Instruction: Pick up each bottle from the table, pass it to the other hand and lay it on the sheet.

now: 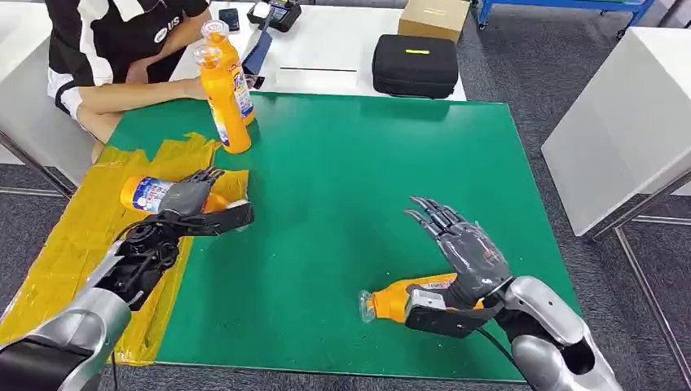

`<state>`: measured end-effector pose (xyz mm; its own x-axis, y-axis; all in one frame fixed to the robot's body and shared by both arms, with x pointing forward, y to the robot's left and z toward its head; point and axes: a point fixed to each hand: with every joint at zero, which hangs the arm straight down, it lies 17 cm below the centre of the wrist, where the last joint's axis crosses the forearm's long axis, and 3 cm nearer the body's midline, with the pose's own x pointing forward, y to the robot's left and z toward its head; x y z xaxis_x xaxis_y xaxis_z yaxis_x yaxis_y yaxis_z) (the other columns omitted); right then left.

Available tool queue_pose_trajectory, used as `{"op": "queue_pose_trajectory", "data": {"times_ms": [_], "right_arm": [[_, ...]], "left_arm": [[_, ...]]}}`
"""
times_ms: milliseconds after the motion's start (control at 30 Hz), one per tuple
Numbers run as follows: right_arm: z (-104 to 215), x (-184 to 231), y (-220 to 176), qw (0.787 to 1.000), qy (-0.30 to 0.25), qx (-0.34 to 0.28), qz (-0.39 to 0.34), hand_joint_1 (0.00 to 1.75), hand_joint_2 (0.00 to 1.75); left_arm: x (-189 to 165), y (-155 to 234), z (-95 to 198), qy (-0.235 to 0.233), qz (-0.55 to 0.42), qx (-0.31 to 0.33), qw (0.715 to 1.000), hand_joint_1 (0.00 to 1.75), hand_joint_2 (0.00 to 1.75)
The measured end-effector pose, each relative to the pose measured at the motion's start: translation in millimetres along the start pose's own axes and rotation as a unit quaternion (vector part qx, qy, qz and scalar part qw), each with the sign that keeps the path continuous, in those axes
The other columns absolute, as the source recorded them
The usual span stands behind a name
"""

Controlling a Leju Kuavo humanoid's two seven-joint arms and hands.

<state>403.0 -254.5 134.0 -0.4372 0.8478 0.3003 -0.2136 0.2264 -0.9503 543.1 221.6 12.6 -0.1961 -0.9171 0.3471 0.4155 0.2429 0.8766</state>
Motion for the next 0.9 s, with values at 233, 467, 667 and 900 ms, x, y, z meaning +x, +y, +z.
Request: {"op": "queue_pose_trajectory", "data": {"times_ms": [233, 467, 667, 900], "right_arm": [[36, -26, 3, 0.998, 0.033, 0.022, 0.040, 0.00, 0.00], [61, -41, 12, 0.996, 0.060, 0.036, 0.051, 0.00, 0.00], [69, -46, 14, 0.995, 0.070, 0.040, 0.053, 0.00, 1.75], [72, -55, 16, 0.993, 0.090, 0.035, 0.074, 0.00, 1.75]], "left_arm": [[72, 29, 2, -0.106, 0.176, 0.071, 0.976, 0.00, 1.75], [111, 52, 13, -0.152, 0.208, 0.118, 0.959, 0.00, 1.75], [123, 63, 19, -0.167, 0.214, 0.136, 0.953, 0.00, 1.75], [144, 84, 35, -0.227, 0.382, 0.132, 0.886, 0.00, 1.75]]}}
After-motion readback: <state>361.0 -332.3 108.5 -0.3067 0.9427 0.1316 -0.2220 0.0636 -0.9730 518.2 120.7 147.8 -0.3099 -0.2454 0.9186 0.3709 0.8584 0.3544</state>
